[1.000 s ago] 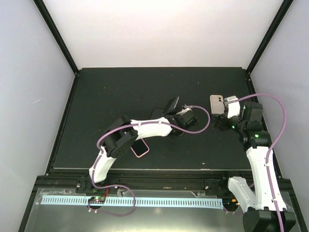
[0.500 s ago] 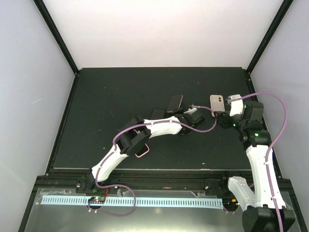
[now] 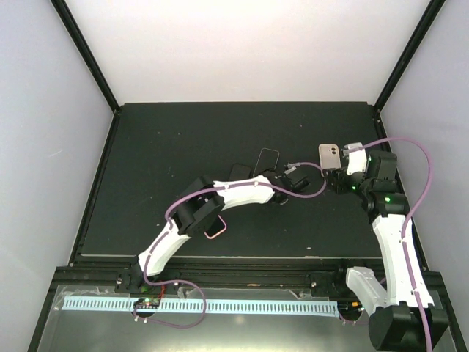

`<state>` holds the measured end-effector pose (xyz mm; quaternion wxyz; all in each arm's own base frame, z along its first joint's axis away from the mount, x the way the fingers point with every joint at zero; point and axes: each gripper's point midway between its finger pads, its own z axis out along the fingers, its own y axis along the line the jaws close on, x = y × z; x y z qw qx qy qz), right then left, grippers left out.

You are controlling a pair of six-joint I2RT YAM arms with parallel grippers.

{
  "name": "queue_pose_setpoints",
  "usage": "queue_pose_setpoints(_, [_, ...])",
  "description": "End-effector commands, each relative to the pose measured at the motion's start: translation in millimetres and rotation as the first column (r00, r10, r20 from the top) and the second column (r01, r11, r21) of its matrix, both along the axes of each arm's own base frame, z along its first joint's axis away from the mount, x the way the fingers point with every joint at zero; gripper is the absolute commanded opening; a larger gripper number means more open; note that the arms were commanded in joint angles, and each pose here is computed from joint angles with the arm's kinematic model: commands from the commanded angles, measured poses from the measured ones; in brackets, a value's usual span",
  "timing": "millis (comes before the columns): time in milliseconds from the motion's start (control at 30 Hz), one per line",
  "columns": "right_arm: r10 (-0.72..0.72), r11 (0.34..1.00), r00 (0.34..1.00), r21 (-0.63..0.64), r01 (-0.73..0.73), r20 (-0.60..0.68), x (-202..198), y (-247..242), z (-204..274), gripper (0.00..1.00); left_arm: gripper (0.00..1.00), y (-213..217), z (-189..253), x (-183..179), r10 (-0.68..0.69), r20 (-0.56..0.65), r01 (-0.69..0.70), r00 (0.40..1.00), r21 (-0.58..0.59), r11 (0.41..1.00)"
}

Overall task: Take the phone out of the phone case
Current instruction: Place the phone at the center of the board, then pick up the phone at the center of the board.

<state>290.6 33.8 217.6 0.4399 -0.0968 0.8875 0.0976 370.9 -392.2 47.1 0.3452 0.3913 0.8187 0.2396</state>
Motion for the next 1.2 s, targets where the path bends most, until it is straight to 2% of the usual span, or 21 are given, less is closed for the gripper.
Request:
queue_pose_setpoints(0, [-0.002,1.000,0.999,-0.010,0.002,0.038,0,-1,7,0.77,0.76,-12,55,-27,-0.037,-0.117,0.003,0.992,-0.280,0.960])
queue_pose_setpoints(100, [0.024,1.000,0.999,0.005,-0.024,0.040,-2,4,8,0.77,0.88,9,81,-36,-0.014,-0.130,-0.034,0.991,-0.356,0.934])
queue_pose_setpoints(167, [0.038,0.999,0.999,0.008,-0.038,0.030,-2,6,6,0.77,0.99,26,96,-42,0.004,-0.158,-0.074,0.987,-0.440,0.895])
queue_pose_setpoints(333, [0.048,0.999,0.998,-0.003,-0.048,0.043,-5,7,9,0.77,0.99,76,76,-43,0.067,-0.342,-0.244,0.937,-0.508,0.826])
queue_pose_setpoints(400, [0.047,0.999,0.998,-0.008,-0.047,0.052,-6,6,11,0.77,0.99,82,67,-43,0.032,-0.436,-0.282,0.899,-0.523,0.804])
queue_pose_setpoints(467, [0.054,0.999,0.997,-0.007,-0.054,0.057,-7,7,12,0.77,0.99,89,57,-38,0.027,-0.495,-0.318,0.868,-0.514,0.797])
queue_pose_setpoints(700, [0.076,0.997,0.996,0.002,-0.076,0.048,-10,11,10,0.77,0.99,104,19,-15,0.074,-0.592,-0.389,0.802,-0.425,0.817])
queue_pose_setpoints(1167, [0.102,0.995,0.995,0.022,-0.102,0.012,-9,16,3,0.77,0.99,111,-18,21,0.209,-0.604,-0.466,0.769,-0.307,0.830])
